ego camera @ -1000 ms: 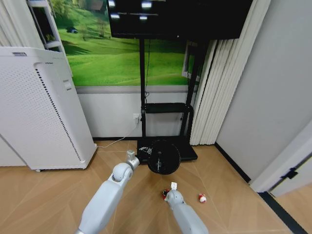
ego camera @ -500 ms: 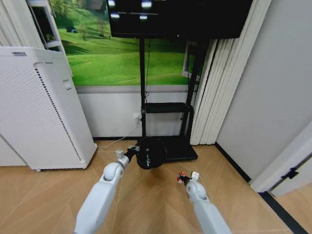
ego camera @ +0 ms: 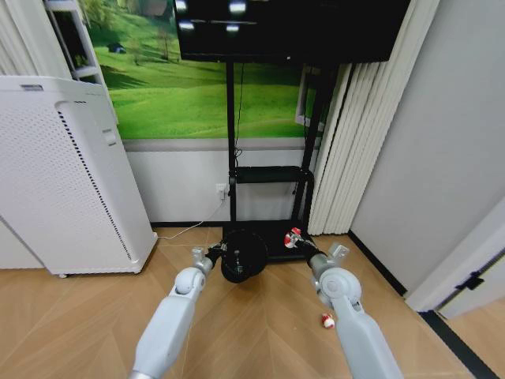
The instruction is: Pick up the trash bin and place the garbage on the floor into it.
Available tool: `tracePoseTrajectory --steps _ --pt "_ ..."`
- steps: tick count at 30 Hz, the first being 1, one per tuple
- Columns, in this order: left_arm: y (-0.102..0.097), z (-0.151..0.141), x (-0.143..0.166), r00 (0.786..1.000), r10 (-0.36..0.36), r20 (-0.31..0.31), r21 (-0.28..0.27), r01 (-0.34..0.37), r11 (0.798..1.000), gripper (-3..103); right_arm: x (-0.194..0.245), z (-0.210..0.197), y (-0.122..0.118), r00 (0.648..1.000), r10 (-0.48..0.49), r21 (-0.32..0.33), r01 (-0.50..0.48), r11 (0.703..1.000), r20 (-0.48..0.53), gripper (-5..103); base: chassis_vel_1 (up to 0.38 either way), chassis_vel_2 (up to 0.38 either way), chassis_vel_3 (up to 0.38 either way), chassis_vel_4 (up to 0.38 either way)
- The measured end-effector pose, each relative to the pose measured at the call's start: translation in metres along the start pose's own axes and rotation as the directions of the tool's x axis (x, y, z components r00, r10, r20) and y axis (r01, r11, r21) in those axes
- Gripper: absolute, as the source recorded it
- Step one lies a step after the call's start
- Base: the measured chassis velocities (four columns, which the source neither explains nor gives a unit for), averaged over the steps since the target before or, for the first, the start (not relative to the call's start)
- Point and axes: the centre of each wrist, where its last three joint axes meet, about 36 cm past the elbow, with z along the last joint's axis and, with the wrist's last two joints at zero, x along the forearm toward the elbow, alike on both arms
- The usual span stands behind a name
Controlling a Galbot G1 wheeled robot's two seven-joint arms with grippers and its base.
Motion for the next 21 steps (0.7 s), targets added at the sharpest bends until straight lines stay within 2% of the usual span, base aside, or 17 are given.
tracePoseTrajectory --steps 2,4,7,10,12,15,17,18,20,21 --pt "-0.023 0.000 -0.010 0.999 0.035 0.004 -0.005 -0.035 0.999 7 -0.005 0.012 0.007 0.999 -0.017 0.019 0.018 1.000 -0.043 44 0.000 0.000 0.000 0.000" --pt "-0.030 -0.001 -0.012 0.999 0.045 0.008 -0.003 -0.045 0.999 7 -0.008 0.018 0.006 0.998 -0.011 0.030 0.013 0.999 -0.057 44 0.000 0.000 0.000 0.000" --pt "-0.051 -0.005 -0.014 0.997 0.077 0.019 -0.010 -0.077 0.997 7 -0.026 0.037 0.001 0.995 0.019 0.091 -0.010 0.996 -0.098 42 0.000 0.000 0.000 0.000" --pt "-0.054 -0.004 -0.013 0.997 0.080 0.018 -0.013 -0.080 0.997 7 -0.032 0.041 -0.001 0.994 0.029 0.106 -0.018 0.994 -0.102 47 0.000 0.000 0.000 0.000" --pt "-0.056 -0.006 -0.007 0.996 0.081 0.022 -0.020 -0.081 0.997 7 -0.043 0.043 -0.008 0.995 0.047 0.127 -0.036 0.991 -0.087 58 0.000 0.000 0.000 0.000" --pt "-0.055 -0.007 -0.004 0.996 0.081 0.023 -0.022 -0.080 0.997 7 -0.046 0.042 -0.011 0.996 0.049 0.136 -0.038 0.990 -0.073 63 0.000 0.000 0.000 0.000" --pt "-0.052 -0.009 0.001 0.997 0.078 0.025 -0.022 -0.078 0.997 7 -0.048 0.039 -0.014 0.998 0.042 0.146 -0.034 0.989 -0.054 74 0.000 0.000 0.000 0.000" --pt "-0.052 -0.009 0.001 0.997 0.078 0.025 -0.022 -0.078 0.997 7 -0.048 0.039 -0.014 0.998 0.042 0.146 -0.034 0.989 -0.054 74 0.000 0.000 0.000 0.000" --pt "-0.049 -0.010 0.005 0.997 0.072 0.028 -0.022 -0.071 0.997 7 -0.047 0.034 -0.015 0.999 0.043 0.150 -0.038 0.988 -0.033 85 0.000 0.000 0.000 0.000" --pt "-0.049 -0.010 0.005 0.997 0.072 0.028 -0.022 -0.071 0.997 7 -0.047 0.034 -0.015 0.999 0.043 0.150 -0.038 0.988 -0.033 85 0.000 0.000 0.000 0.000"
